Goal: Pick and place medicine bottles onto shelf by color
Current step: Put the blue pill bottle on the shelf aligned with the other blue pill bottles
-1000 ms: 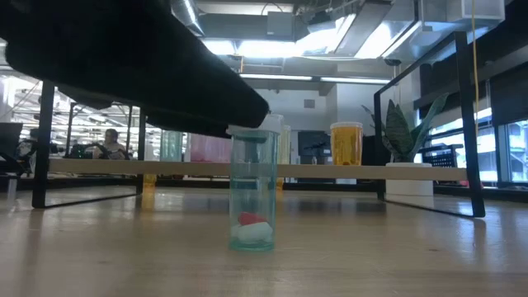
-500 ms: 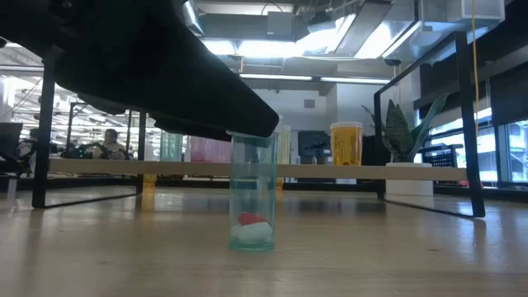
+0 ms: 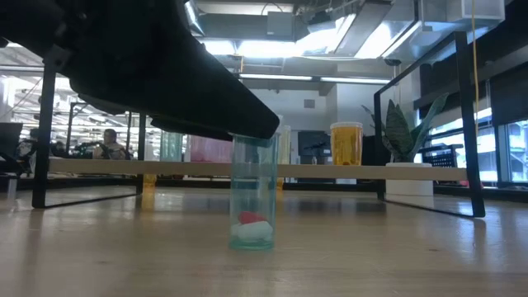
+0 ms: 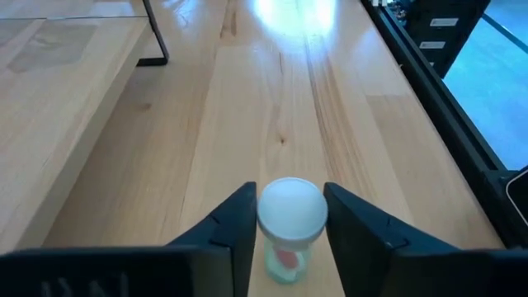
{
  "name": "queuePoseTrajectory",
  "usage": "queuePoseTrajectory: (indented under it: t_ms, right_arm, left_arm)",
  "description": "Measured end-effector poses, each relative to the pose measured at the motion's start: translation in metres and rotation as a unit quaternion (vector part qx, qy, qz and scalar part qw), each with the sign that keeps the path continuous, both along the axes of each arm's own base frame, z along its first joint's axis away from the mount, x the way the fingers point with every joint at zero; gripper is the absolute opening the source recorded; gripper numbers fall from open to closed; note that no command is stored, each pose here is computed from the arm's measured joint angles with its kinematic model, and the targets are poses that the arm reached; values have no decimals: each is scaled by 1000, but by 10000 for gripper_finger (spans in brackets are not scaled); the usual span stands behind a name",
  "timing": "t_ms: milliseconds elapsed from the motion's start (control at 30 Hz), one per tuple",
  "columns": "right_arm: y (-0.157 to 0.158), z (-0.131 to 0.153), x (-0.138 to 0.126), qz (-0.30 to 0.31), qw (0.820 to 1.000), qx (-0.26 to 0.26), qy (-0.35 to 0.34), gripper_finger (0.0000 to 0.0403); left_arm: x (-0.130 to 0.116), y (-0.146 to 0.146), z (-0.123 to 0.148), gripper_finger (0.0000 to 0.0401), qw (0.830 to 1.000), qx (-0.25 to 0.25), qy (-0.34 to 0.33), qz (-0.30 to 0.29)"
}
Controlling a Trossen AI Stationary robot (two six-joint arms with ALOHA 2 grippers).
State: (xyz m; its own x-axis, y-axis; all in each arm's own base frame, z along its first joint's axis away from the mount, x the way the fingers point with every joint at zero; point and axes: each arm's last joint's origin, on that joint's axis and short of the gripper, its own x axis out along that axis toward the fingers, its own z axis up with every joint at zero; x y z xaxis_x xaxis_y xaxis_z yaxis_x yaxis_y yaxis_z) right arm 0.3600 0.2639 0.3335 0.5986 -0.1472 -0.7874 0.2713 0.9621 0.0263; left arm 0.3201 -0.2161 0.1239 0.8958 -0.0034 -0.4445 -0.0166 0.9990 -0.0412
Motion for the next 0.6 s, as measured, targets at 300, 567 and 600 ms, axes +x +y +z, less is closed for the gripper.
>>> queuePoseTrajectory:
  t_ms: [300, 567, 600]
  right_arm:
    - [0, 0, 0, 0, 1000, 0, 0, 249]
    - [0, 0, 0, 1, 1000, -1, 0, 249]
    - [0, 0, 0, 1, 1000, 0, 0, 249]
  left_arm:
    - [0, 0, 0, 107, 1000, 2, 1, -1]
    - [-1, 0, 0, 106, 1000, 2, 1, -1]
    - [-1, 0, 1, 106, 1000, 2, 1, -2]
